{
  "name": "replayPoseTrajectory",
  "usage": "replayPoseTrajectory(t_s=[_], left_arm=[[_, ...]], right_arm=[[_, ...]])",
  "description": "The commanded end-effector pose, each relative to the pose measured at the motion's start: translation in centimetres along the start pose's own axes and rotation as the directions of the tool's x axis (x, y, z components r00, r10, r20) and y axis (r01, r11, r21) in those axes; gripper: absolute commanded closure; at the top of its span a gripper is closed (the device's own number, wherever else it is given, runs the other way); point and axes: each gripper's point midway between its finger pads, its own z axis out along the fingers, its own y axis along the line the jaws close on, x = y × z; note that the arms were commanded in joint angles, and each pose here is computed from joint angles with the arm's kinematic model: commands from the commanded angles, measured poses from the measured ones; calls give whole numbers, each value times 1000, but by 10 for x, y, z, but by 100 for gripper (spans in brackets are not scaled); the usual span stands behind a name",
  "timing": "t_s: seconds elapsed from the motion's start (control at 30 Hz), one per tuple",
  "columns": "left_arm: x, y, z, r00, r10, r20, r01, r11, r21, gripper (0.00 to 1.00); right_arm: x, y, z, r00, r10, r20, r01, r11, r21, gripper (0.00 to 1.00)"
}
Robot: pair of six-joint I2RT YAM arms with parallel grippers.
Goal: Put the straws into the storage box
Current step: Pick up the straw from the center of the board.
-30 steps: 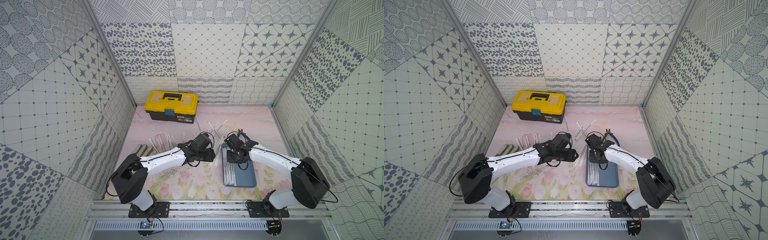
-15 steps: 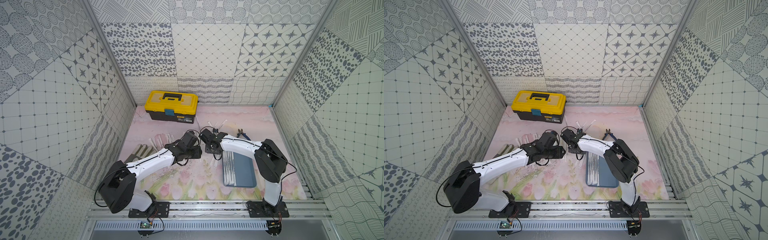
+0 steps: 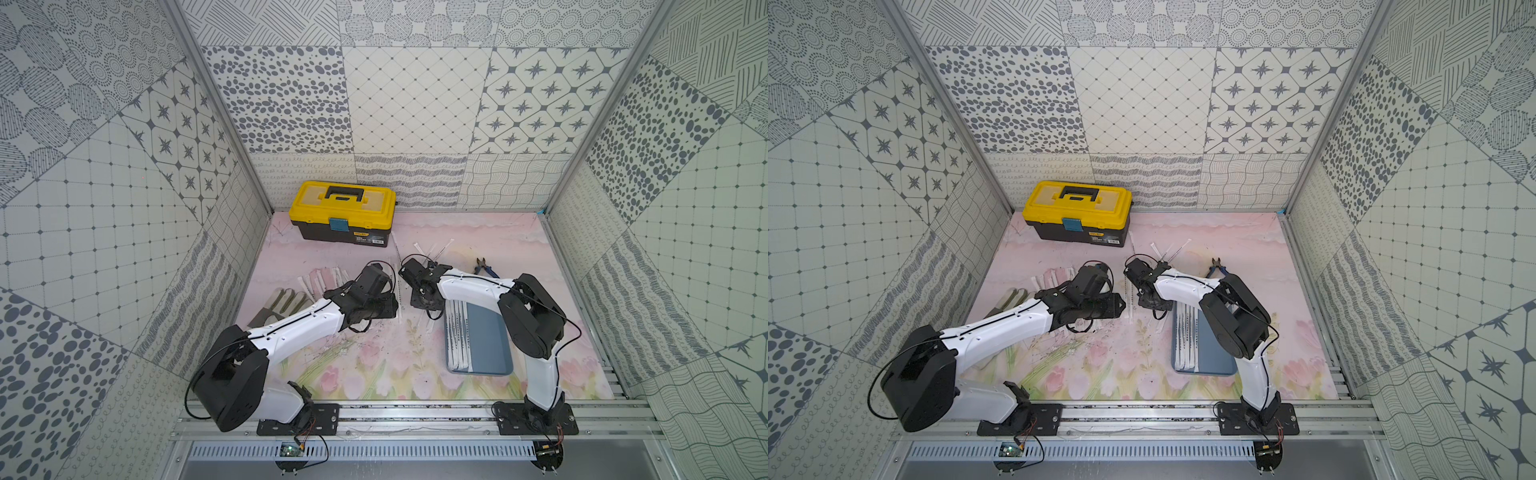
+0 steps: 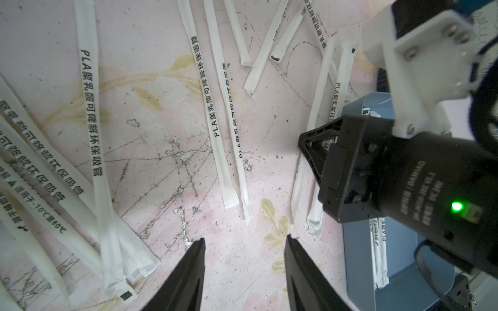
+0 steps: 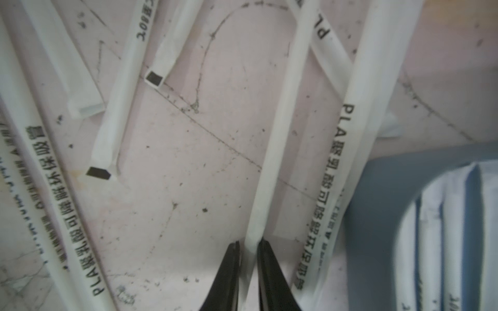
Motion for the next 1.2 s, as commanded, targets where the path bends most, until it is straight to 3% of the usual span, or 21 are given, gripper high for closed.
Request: replayPoseTrajectory(t_s=[0.0,0.13,0.3,0.4,0.63,0.97,1.17], left_arm=[[-2,8,-6,1000,9,10,-9,1000,-15,48],[-3,16,-7,1000,4,11,-4,1000,-29,48],[-5,19,-6,1000,-5,11,5,1000,-27,48],[-7,19,-6,1000,-5,13,5,1000,-27,48],[-13,46,-21,996,-67,61,70,996,-57,48],[-9,55,-21,994,-101,48,103,993,-48,48],[-16,51,-26,993,-99,62,101,994,-38,48]], right_arm=[[30,31,-21,993,-102,-51,96,989,-110,85],[65,34,-46,978,-185,-96,170,975,-141,84],[47,19,-65,989,-138,-57,127,978,-164,67],[41,22,-57,985,-162,-58,151,975,-163,64],[25,52,-48,989,-147,-27,138,964,-226,66],[31,46,-5,985,-155,-78,143,979,-145,77],[30,37,-24,986,-162,-46,154,976,-153,89]])
